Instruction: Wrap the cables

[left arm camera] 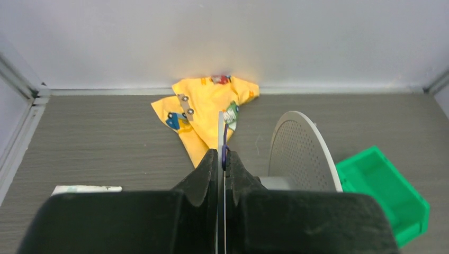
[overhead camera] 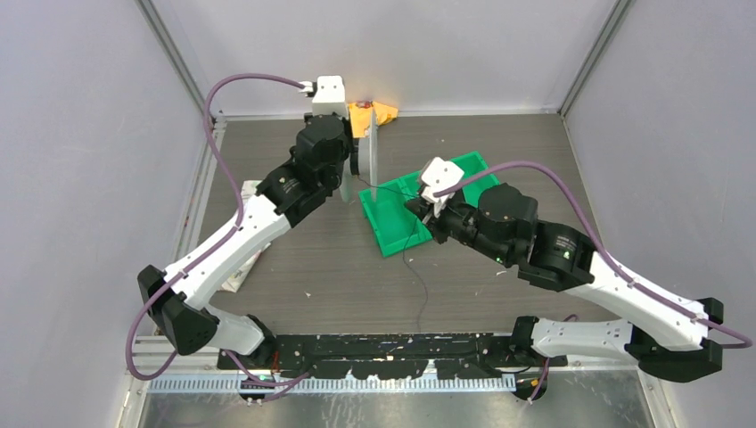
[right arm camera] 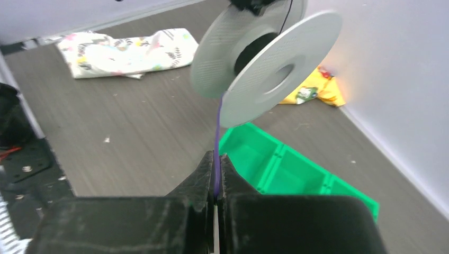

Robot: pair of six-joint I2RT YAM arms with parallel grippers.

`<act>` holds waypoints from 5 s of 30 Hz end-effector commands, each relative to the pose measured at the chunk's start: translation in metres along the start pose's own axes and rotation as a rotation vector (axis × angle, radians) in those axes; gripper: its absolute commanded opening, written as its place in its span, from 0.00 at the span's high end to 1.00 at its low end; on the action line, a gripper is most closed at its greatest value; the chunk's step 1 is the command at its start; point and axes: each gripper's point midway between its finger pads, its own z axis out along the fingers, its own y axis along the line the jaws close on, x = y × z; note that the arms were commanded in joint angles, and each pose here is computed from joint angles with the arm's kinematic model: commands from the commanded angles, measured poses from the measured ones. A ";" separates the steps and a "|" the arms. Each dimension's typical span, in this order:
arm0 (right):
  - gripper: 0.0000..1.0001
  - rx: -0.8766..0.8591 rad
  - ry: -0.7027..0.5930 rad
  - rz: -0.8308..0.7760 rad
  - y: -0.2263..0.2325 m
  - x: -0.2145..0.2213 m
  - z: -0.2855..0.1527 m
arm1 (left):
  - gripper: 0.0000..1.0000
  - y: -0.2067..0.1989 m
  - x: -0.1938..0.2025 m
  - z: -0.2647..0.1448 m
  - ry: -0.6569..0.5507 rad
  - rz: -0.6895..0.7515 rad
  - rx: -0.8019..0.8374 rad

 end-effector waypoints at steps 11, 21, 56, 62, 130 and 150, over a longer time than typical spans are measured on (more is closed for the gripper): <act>1.00 0.260 -0.033 -0.188 -0.067 -0.017 0.018 | 1.00 -0.096 0.033 -0.079 0.280 0.201 0.716; 1.00 0.342 0.059 -0.144 -0.104 0.017 0.000 | 1.00 -0.087 0.026 -0.174 0.392 0.279 1.094; 0.33 0.205 -0.094 0.343 -0.047 0.125 0.081 | 1.00 -0.057 -0.162 -0.194 -0.070 -0.161 0.943; 0.33 0.220 -0.074 0.370 -0.046 0.141 0.082 | 1.00 -0.049 -0.167 -0.192 -0.094 -0.172 0.905; 0.91 0.108 -0.066 0.136 -0.004 0.010 0.038 | 0.99 -0.094 0.015 -0.121 0.311 0.232 0.738; 0.85 0.200 0.004 0.133 -0.024 0.045 0.039 | 0.99 -0.078 -0.048 -0.171 0.189 0.237 0.895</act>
